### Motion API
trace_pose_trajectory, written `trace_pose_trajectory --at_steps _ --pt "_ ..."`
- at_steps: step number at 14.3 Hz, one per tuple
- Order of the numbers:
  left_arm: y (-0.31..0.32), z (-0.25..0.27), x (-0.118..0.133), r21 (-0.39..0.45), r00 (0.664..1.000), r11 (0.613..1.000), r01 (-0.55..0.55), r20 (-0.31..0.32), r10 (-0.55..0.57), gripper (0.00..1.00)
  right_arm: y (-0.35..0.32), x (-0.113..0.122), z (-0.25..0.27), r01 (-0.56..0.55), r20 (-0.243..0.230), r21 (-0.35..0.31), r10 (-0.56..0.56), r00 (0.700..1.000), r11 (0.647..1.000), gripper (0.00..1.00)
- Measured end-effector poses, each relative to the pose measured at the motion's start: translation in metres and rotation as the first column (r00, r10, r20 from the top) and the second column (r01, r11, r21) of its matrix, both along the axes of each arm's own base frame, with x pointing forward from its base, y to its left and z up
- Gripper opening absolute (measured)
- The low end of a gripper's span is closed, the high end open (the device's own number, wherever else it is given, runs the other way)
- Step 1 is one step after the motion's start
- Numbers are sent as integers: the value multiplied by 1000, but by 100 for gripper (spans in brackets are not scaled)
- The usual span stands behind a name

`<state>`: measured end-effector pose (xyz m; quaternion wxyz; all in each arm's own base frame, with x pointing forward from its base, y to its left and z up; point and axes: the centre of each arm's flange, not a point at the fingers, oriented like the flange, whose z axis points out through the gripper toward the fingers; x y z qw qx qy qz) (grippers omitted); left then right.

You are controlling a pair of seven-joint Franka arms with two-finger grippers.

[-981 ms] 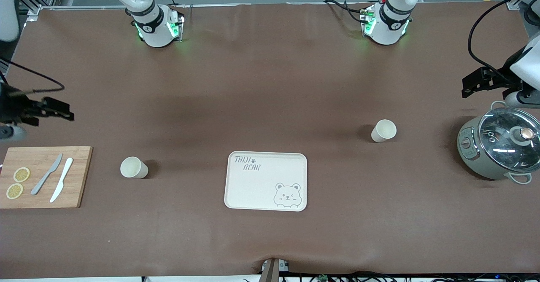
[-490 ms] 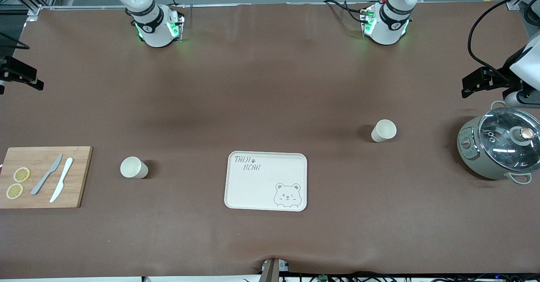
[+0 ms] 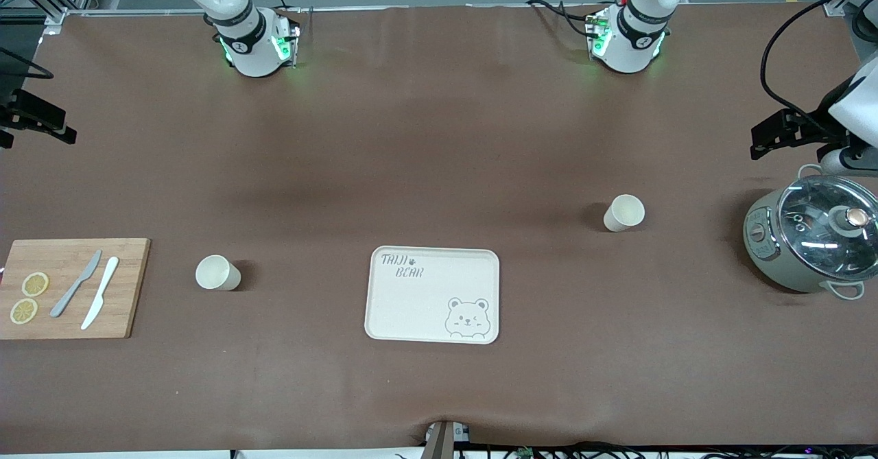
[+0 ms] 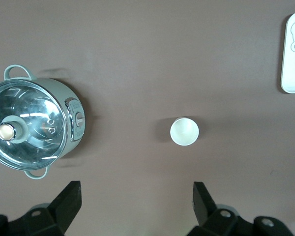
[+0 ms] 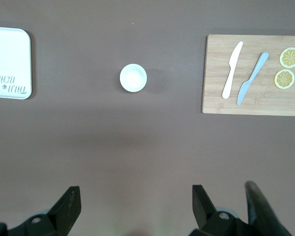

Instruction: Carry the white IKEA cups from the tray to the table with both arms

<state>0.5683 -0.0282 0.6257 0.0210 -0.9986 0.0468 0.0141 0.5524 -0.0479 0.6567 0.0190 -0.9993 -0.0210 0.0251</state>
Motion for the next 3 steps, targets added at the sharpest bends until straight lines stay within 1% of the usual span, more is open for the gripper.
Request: trace_pose_trajectory --at_steps 3 --pt "0 -2 1 0 1000 1000 0 -3 0 100 0 0 0 2 -1 0 -2 1000 1000 100"
